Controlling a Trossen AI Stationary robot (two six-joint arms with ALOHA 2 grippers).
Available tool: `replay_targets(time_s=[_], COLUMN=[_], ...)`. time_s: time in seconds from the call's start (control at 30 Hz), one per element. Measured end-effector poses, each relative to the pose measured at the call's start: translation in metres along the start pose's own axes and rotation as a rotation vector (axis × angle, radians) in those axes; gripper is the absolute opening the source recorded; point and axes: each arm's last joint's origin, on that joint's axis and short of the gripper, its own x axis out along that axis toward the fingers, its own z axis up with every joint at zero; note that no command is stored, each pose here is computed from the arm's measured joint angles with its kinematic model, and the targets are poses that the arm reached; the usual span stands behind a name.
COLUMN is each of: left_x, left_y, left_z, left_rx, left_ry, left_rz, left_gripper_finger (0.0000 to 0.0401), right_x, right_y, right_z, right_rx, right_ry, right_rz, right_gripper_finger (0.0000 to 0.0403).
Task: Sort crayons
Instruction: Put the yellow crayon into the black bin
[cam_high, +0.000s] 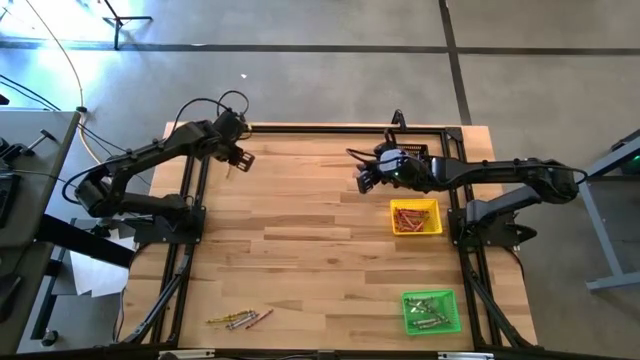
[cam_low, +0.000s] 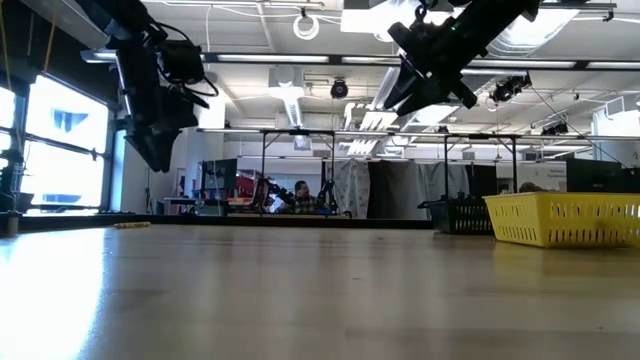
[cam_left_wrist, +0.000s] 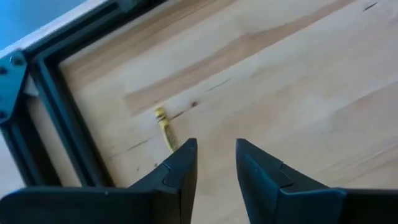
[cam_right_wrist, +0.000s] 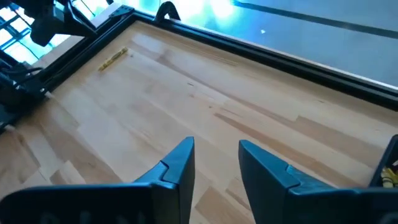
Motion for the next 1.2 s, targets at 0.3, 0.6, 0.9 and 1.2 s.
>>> replay_targets(time_s=[0.3,0.6,0.9,1.2], left_x=[0.000,0.017,0.067,0.099], left_y=[0.004,0.002,0.002,-0.003], left_z=[0.000,-0.010,-0.020,-0.023], left_rx=[-0.142,-0.155,-0.300,-0.352], left_ry=[-0.025,0.071,0.178,0.291], left_rz=[0.132,0.111,0.140,0.168], left_gripper_finger=[0.0115,0.0111,0.0111,0.0110], right_x=[0.000,0.004,0.014,0.022], right_y=[0.000,-0.014,-0.039,-0.067], right_z=[0.000,0.005,0.018,0.034], right_rx=[0.044,0.087,0.047,0.019], right_ry=[-0.005,-0.073,-0.008,0.031], right_rz=[-0.008,-0.162,-0.166,-0.122], right_gripper_finger=[0.0114,0.0114,0.0114,0.0114])
